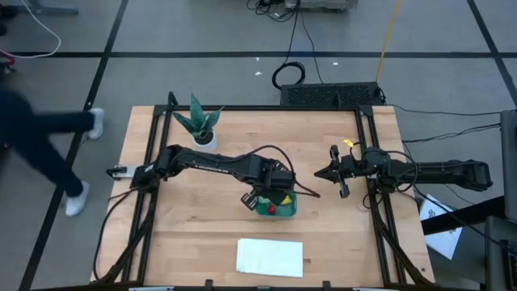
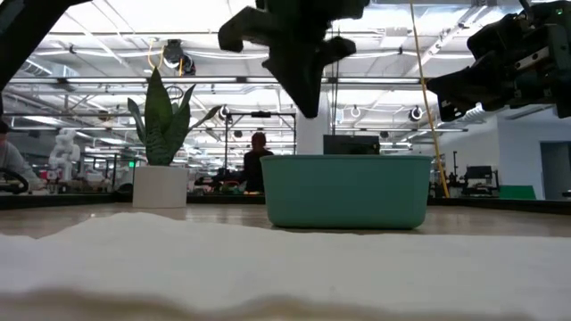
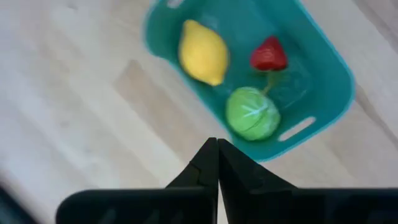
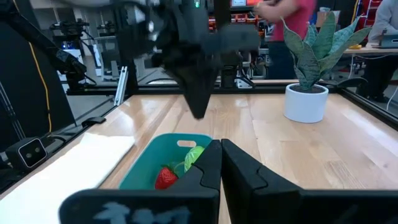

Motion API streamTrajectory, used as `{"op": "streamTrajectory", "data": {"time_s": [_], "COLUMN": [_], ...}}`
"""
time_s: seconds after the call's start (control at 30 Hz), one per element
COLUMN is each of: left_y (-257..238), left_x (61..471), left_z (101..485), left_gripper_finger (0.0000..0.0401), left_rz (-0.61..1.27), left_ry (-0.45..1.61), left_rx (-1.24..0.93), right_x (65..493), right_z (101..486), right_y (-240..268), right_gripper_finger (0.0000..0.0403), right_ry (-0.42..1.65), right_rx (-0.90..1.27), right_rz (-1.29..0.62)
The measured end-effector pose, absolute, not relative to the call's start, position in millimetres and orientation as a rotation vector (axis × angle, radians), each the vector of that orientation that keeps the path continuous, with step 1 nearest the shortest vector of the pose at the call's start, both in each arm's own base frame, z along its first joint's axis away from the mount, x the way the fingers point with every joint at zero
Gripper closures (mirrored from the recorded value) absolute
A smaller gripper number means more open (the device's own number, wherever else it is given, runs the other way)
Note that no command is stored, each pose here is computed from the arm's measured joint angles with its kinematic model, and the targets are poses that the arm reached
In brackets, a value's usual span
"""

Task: Pick and placing Produce into tupperware
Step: Adjust the blue bin

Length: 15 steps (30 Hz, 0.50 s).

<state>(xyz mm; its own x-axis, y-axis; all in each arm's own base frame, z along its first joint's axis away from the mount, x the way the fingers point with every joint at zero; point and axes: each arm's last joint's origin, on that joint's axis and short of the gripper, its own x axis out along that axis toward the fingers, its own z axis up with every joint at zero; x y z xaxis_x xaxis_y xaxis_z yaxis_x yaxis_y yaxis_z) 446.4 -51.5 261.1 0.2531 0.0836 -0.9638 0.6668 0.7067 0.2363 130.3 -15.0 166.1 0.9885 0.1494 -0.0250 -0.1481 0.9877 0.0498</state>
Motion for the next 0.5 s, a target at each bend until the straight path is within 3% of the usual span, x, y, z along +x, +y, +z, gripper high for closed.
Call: {"op": "streamTrajectory", "data": {"time_s": [0.5], "left_y": [-32], "left_x": [376], "left_z": [393], "left_gripper_finger": [0.0399], "left_rz": [-0.2], "left_ry": [0.96], "left_rx": [0.659], "right_x": [131], "right_z": [165], "right_y": [-15], "right_gripper_finger": [0.0403], "right_ry": [0.038], "right_rx": [0.048], "right_rz": [0.15]}}
